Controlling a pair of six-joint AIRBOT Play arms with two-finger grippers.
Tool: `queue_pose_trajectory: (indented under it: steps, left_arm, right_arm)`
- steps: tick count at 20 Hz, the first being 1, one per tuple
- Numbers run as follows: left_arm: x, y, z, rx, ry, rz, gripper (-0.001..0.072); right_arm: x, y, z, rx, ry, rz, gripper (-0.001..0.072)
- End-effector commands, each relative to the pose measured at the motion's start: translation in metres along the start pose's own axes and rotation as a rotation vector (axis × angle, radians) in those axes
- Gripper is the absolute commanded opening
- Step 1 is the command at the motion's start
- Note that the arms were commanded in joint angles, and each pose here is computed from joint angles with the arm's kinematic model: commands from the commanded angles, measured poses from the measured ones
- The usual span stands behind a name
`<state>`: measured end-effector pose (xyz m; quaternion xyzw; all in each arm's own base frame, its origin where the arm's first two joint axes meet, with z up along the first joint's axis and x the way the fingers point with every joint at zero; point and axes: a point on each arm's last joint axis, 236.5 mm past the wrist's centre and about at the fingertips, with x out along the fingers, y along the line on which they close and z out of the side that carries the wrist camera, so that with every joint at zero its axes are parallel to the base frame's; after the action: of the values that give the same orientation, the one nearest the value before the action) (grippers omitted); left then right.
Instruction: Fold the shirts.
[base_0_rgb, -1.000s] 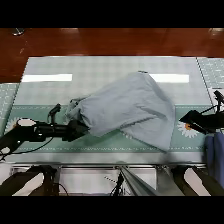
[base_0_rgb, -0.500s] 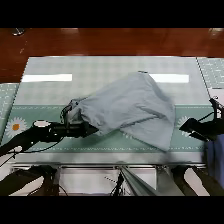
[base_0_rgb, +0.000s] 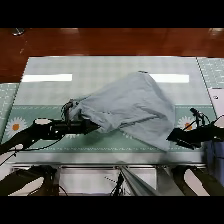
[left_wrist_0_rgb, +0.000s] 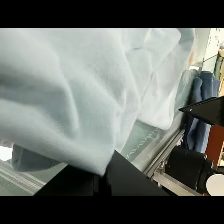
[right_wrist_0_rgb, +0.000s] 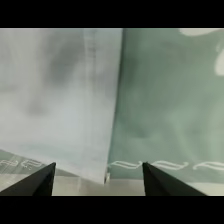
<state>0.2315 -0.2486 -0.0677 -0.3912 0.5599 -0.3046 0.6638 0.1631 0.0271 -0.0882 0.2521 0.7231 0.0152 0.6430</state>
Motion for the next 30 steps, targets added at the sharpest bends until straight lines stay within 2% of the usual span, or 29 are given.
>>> queue_pose_trajectory:
  steps: [1, 8, 9, 10, 11, 12, 14, 17, 21, 23, 26, 28, 30]
  left_arm:
    - [0.0, 0.0, 0.001, 0.004, -0.001, -0.001, 0.0028]
    - [0.0, 0.0, 0.001, 0.003, -0.001, -0.001, 0.0027]
    - [0.0, -0.001, 0.001, 0.003, -0.001, -0.001, 0.0028]
    - [0.0, -0.001, 0.001, 0.003, -0.001, -0.001, 0.0028]
    - [0.0, 0.0, 0.001, 0.004, -0.001, -0.001, 0.0027]
    - [-0.002, 0.001, 0.005, -0.003, -0.013, -0.001, 0.0027]
    - [-0.014, -0.017, 0.017, -0.008, -0.016, -0.077, 0.0027]
    - [-0.057, -0.083, 0.07, 0.061, -0.074, -0.254, 0.0025]
    - [-0.156, -0.215, 0.168, 0.317, -0.32, -0.346, 0.0024]
    - [-0.209, -0.281, 0.19, 0.499, -0.419, -0.259, 0.0024]
    - [-0.293, -0.346, 0.199, 0.692, -0.628, 0.037, 0.0024]
    - [-0.345, -0.378, 0.181, 0.788, -0.751, 0.18, 0.0024]
    - [-0.385, -0.41, 0.149, 0.885, -0.86, 0.247, 0.0025]
  right_arm:
    - [0.008, 0.006, -0.006, -0.01, 0.041, 0.019, 0.0623]
    - [0.036, 0.059, 0.024, -0.002, 0.005, 0.206, 0.0622]
    - [0.04, 0.07, 0.027, -0.023, -0.007, 0.222, 0.0603]
    - [0.043, 0.081, 0.03, -0.052, -0.016, 0.226, 0.0428]
    - [0.043, 0.09, 0.031, -0.099, -0.018, 0.225, 0.0187]
    - [0.039, 0.101, 0.031, -0.176, -0.022, 0.225, 0.0024]
    - [0.019, 0.117, 0.038, -0.267, -0.021, 0.224, 0.0023]
    - [-0.052, 0.151, 0.079, -0.401, -0.141, 0.196, 0.0023]
    - [-0.244, 0.24, 0.139, -0.576, -0.624, 0.218, 0.0023]
    - [-0.353, 0.276, 0.128, -0.646, -0.893, 0.242, 0.0023]
    - [-0.475, 0.305, 0.069, -0.741, -1.199, 0.274, 0.0023]
    - [-0.521, 0.311, 0.025, -0.786, -1.345, 0.302, 0.0023]
    - [-0.551, 0.305, -0.016, -0.806, -1.471, 0.31, 0.0023]
